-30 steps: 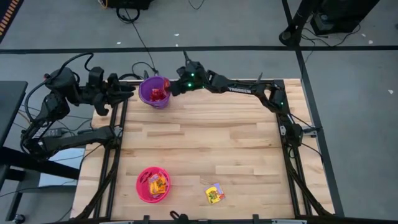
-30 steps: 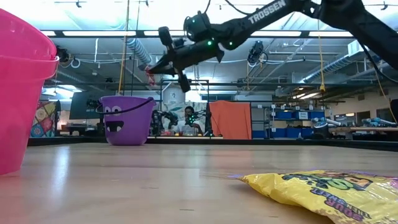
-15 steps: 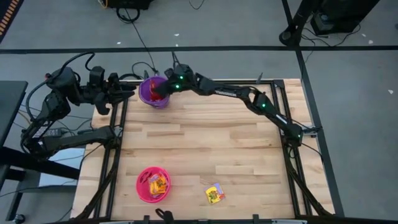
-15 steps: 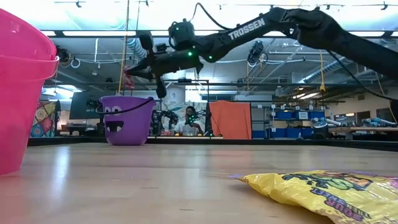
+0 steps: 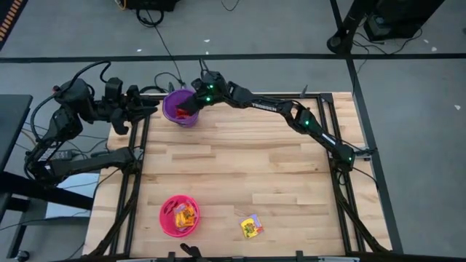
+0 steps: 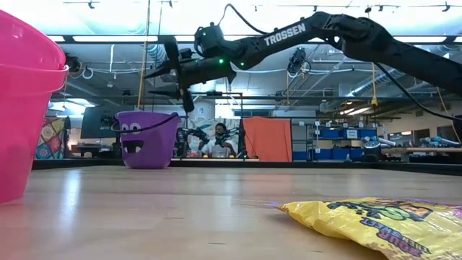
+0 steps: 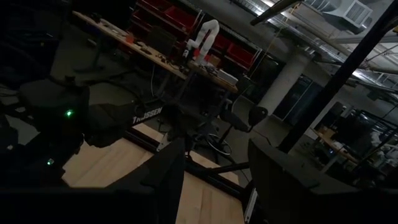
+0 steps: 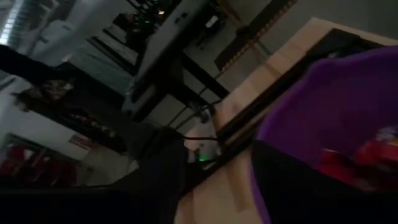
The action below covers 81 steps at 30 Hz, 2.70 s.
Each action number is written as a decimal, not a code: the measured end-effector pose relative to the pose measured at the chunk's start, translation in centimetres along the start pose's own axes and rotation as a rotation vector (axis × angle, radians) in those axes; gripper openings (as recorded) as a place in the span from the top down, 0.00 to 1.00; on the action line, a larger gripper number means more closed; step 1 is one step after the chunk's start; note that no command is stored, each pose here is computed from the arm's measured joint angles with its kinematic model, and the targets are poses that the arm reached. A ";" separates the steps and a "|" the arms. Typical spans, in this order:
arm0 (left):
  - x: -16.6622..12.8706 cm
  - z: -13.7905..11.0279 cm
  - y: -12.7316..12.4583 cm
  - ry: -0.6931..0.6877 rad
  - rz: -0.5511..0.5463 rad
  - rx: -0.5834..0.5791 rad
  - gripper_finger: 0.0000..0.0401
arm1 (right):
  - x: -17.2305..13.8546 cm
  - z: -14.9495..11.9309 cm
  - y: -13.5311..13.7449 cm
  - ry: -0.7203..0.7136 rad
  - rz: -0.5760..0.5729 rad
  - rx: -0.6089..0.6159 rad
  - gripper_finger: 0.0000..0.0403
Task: Sort candy by brand, put in halloween buckets
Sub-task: Put the red candy into the purple bucket, then put the yellow candy into the pink bucket
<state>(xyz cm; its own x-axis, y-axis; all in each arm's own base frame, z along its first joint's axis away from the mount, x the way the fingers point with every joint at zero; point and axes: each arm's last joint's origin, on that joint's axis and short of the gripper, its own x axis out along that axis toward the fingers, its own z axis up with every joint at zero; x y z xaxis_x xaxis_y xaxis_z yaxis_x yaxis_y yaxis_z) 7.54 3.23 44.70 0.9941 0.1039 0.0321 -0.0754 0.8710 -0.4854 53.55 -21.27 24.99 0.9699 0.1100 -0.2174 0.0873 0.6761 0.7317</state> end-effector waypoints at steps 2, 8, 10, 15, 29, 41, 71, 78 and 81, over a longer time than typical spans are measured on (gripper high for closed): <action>0.0 0.0 0.0 0.000 0.000 0.009 0.55 | 0.0 0.1 0.2 0.004 0.026 0.008 0.46; 0.0 0.0 0.0 0.002 -0.001 0.016 0.55 | -1.1 1.2 2.6 -0.010 0.059 -0.039 0.45; 0.0 0.0 0.0 0.006 -0.007 0.016 0.55 | -2.2 1.9 4.9 -0.004 0.061 -0.096 0.47; 0.0 -0.1 0.0 0.012 -0.014 0.017 0.55 | -7.1 2.9 12.0 0.033 -0.051 -0.266 0.52; 0.0 -0.1 0.0 0.015 -0.014 0.044 0.55 | -15.2 -12.1 29.0 0.512 -0.452 -0.247 0.55; 1.7 -2.6 1.3 0.328 -0.013 0.002 0.55 | -18.4 -22.2 37.0 0.085 -0.633 -0.056 0.55; 15.2 -10.0 -8.5 0.462 -0.562 0.012 0.55 | -14.9 -42.0 28.1 0.459 -0.662 0.461 0.55; 15.7 -11.4 -9.4 0.509 -0.551 -0.014 0.55 | -14.9 -43.6 23.7 0.486 -0.741 0.445 0.56; 15.8 -11.9 -9.8 0.520 -0.553 -0.027 0.55 | -15.2 -43.9 22.0 0.501 -0.789 0.408 0.57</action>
<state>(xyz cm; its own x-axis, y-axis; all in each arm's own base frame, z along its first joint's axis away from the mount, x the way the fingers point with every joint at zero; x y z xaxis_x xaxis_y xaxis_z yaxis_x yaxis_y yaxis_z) 24.90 -9.35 39.61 0.7958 -0.5899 -0.1364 0.4398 0.7180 -0.5395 30.76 23.96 16.00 0.4032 0.0962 -0.9101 0.8222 0.3985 0.4064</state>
